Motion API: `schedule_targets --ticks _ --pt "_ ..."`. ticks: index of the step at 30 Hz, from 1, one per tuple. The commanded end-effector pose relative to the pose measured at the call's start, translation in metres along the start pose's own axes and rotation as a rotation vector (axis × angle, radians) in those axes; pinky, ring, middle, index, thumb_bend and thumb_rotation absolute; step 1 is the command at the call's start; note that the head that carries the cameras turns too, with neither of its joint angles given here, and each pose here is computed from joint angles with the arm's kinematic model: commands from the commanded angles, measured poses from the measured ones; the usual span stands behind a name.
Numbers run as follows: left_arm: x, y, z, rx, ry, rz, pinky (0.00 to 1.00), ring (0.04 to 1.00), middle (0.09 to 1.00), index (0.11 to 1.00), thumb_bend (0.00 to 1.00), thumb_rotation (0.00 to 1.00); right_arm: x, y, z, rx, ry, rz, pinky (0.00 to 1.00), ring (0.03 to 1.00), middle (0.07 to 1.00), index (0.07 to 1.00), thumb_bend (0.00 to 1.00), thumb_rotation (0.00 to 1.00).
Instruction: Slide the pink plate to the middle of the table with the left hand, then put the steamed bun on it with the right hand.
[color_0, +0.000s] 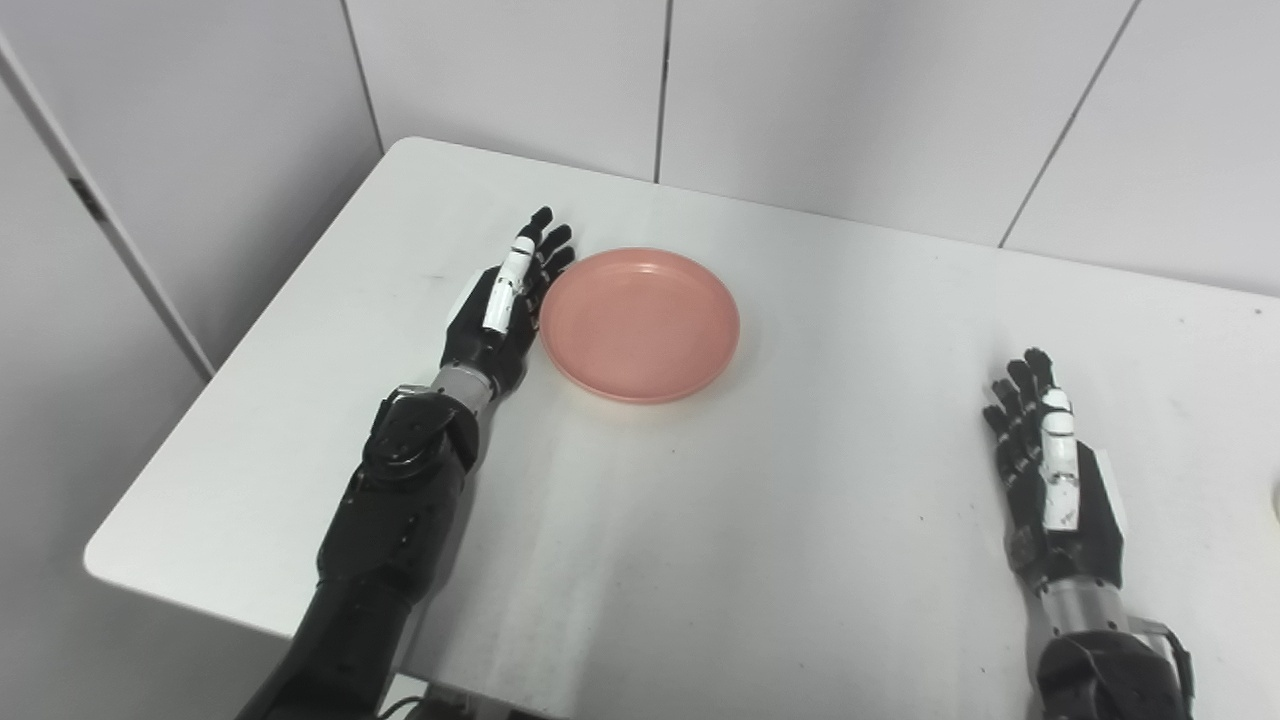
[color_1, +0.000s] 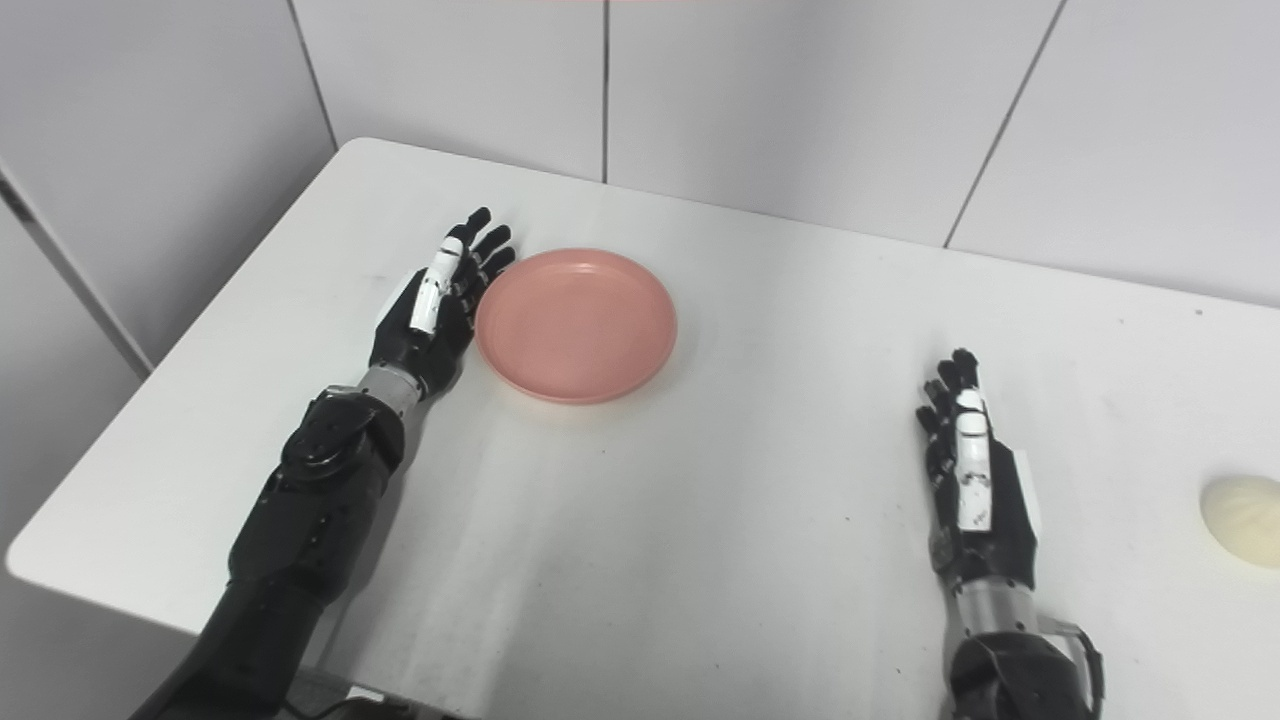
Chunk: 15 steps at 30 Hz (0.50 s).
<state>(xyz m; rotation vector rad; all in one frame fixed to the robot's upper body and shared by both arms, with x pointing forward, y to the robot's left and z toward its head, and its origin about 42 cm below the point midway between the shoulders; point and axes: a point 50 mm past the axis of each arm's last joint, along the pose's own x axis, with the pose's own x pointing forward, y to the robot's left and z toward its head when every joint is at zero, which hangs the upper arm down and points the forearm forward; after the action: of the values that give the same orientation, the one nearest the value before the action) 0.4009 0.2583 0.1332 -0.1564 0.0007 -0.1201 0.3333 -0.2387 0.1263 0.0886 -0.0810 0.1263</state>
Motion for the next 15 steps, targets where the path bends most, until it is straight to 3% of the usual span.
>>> schedule_targets --ticks 1,15 --pt "-0.005 -0.013 -0.018 0.002 0.104 -0.057 1.00 0.980 0.979 0.999 0.42 1.00 -0.011 0.010 -0.020 0.028 0.084 0.002 1.00 1.000 1.000 1.000 0.18 1.00" --pt "-0.013 -0.070 -0.011 0.005 0.133 -0.233 1.00 0.989 0.987 1.000 0.39 1.00 -0.008 0.022 -0.025 0.033 0.083 0.009 1.00 1.000 1.000 1.000 0.19 1.00"
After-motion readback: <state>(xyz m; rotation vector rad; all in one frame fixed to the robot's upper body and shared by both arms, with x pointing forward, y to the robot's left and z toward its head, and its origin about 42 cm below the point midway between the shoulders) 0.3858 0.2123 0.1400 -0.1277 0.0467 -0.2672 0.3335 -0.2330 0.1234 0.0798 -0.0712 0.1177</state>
